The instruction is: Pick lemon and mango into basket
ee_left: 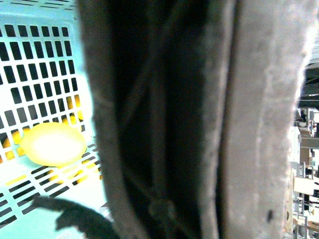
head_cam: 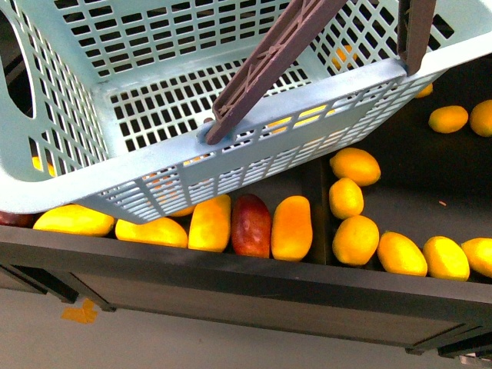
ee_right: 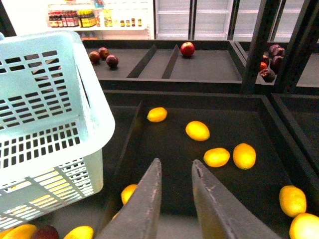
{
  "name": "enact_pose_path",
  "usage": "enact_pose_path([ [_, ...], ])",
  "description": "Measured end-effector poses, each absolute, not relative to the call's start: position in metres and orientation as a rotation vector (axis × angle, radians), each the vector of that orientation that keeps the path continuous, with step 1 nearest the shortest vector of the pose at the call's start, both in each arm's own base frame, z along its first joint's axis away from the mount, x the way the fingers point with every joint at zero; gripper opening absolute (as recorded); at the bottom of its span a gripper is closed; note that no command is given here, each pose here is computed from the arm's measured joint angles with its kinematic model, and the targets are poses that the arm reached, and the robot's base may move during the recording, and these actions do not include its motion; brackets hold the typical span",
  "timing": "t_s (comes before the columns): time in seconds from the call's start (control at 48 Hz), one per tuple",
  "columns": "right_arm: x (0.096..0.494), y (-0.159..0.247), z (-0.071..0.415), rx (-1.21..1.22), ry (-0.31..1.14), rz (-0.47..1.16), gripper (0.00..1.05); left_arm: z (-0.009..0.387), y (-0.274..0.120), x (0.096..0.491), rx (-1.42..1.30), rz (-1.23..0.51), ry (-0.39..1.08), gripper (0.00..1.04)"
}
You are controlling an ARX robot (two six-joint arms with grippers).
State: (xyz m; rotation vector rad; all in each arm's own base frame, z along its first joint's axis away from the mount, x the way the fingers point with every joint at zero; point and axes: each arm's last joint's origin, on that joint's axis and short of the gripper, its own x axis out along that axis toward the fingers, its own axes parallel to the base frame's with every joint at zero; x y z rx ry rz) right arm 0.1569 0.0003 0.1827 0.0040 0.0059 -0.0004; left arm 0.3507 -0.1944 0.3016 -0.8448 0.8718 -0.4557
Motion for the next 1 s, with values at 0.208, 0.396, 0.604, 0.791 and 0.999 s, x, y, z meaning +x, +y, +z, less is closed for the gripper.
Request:
enact_pose_path([
  [0.208,0.1569,0.0003,0.1828,0.004,0.006,0.0,0.61,0.3016,-0.1944,0.3506,-0.845,-0.459,0.874,0.14],
  [0.396,0.1567,-0.0003,0.1824,0.004,0.007,-0.007,0.91,0.3013,-0.1981,0.3487,-0.841,-0.471,0.881,0.14],
  [0.604,0.1564,-0.0002,0.1826,0.004,0.004,-0.003,0.96,0.3013,-0.1982,0.3486,-0.85,-0.473,0.887,0.14],
  [0.791,0.1562,-0.0002,0.1825,0.004,0.004,-0.004,0.96,0.3015,-0.1951,0.3505,-0.849,-0.455,0.875,0.14],
  [0.999,0.1561,-0.0001,0.182,0.004,0.007,-0.001,0.96,0.3018,-0.1944,0.3509,-0.849,-0.454,0.872,0.14],
])
